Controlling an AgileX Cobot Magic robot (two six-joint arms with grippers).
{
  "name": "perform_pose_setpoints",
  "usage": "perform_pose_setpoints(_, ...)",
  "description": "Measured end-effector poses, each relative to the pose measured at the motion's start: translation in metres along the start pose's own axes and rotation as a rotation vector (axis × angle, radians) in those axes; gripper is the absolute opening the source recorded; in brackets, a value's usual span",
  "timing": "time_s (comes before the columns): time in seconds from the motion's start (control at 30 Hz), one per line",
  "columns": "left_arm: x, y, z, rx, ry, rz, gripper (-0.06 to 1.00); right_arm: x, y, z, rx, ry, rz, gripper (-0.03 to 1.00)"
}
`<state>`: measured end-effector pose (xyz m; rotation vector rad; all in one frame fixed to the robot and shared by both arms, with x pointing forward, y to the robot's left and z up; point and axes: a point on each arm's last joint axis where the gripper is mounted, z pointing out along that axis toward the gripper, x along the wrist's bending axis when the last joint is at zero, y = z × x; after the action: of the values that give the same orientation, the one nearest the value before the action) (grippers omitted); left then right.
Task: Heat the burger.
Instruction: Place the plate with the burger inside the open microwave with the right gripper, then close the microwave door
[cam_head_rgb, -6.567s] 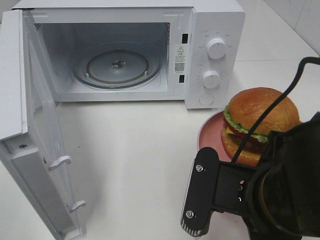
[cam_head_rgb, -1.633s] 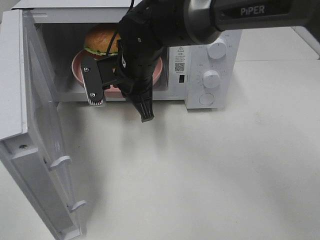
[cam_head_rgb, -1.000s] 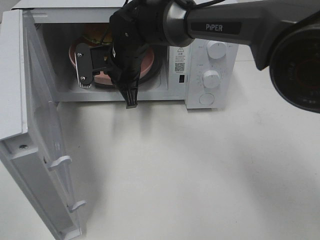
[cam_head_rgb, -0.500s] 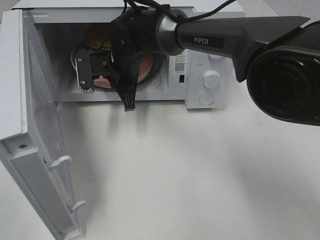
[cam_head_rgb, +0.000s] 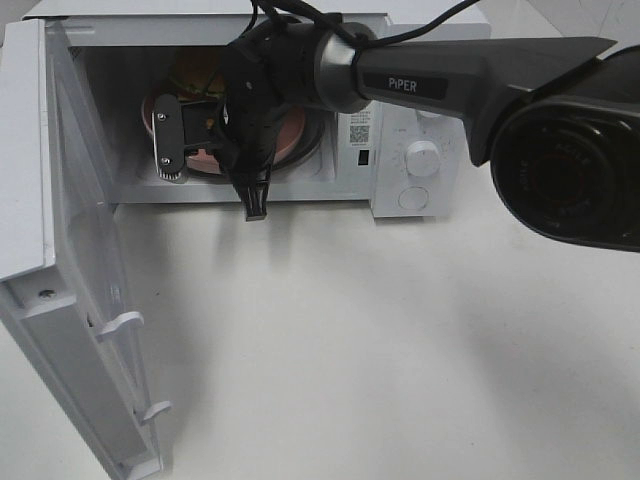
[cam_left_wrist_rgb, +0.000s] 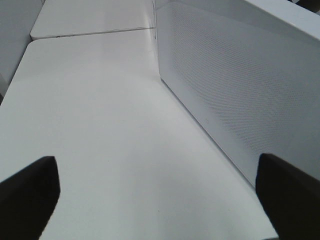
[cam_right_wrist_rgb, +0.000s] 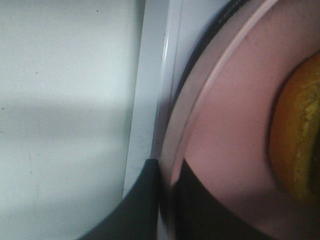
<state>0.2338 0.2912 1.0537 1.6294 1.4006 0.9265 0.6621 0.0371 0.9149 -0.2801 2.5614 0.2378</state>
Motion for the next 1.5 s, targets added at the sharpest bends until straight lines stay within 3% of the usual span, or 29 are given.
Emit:
perform_pose_setpoints(0.5,0.000,0.000,0.000,0.000,0.000,0.000,0.99,0.000,0.001,-0.001,-0.009,0.007,0.011,0.19)
perform_pose_setpoints(0.93,0.000,0.000,0.000,0.000,0.000,0.000,0.99,0.010,-0.003,0.005,0.021,0.063,-0.003,0.54)
perform_pose_setpoints(1.0,0.000,0.000,0.000,0.000,0.000,0.000,0.99,0.012,-0.004,0.002,0.022,0.077,0.003,0.67)
perform_pose_setpoints(1.1,0.000,0.000,0.000,0.000,0.000,0.000,0.99,0.012,-0.004,0.000,0.019,0.073,0.002,0.71)
perform_pose_setpoints(1.17,0.000,0.000,0.000,0.000,0.000,0.000,0.99,0.015,-0.007,-0.010,-0.007,0.027,-0.017,0.80)
perform_pose_setpoints(1.5,0.000,0.000,0.000,0.000,0.000,0.000,0.99,0.030,-0.016,-0.030,-0.069,-0.092,-0.107,0.82)
